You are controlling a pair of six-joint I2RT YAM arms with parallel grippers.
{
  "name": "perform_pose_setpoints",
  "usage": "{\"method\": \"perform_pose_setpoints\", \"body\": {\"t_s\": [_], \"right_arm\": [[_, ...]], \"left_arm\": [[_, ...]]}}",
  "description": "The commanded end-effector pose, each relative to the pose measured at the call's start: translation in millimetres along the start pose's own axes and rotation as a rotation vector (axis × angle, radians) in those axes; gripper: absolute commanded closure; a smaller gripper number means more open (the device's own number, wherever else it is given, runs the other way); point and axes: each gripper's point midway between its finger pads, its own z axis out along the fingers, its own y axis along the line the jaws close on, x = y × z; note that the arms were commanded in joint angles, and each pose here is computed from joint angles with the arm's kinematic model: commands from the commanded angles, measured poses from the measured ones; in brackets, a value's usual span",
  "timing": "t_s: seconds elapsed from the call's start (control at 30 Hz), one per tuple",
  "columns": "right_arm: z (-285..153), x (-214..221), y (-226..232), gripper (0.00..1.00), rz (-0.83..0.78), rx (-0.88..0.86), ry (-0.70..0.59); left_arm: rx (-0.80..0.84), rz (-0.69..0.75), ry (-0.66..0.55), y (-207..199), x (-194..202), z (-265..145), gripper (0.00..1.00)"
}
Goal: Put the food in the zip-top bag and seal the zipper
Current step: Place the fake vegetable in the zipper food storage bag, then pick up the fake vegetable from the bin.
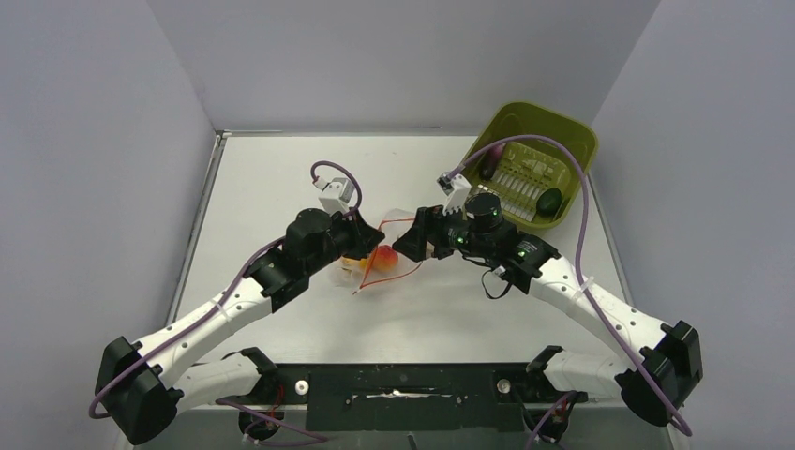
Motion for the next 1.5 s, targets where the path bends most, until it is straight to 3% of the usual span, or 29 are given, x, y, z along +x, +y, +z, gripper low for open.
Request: {"method": "perform_pose_setpoints", "body": {"t_s": [0.0,0.13,0.53,1.03,1.47], "right_arm": [[8.7,-19.8,6.9,0.36,-0.002,-0.007,-0.070],[16.8,-16.0,1.8,0.32,0.003,0.009,-0.056],[16.6,-16.8,-8.7,0.06,0.000,0.063,-0.071],[3.8,-24.5,7.7,0.08,-0.126,-0.012,-0.073],[-25.4,-77.5,-3.0,0.09,-0.283,0.117,-0.192]], "left_arm": [[0.087,-0.015,-0.089,-23.9,-29.7,-9.0,1.00],[0.094,-0.025,-0.092,-24.4,-28.9,-11.6,1.00],[0.099,-0.040,-0.096,-23.9,-27.0,-12.1,1.00],[0.058,-0.024,-0.081,-11.7,-17.7,-6.3,1.00],[0.080,0.097,-0.035,-6.7,-2.3,-5.0,1.00]]}}
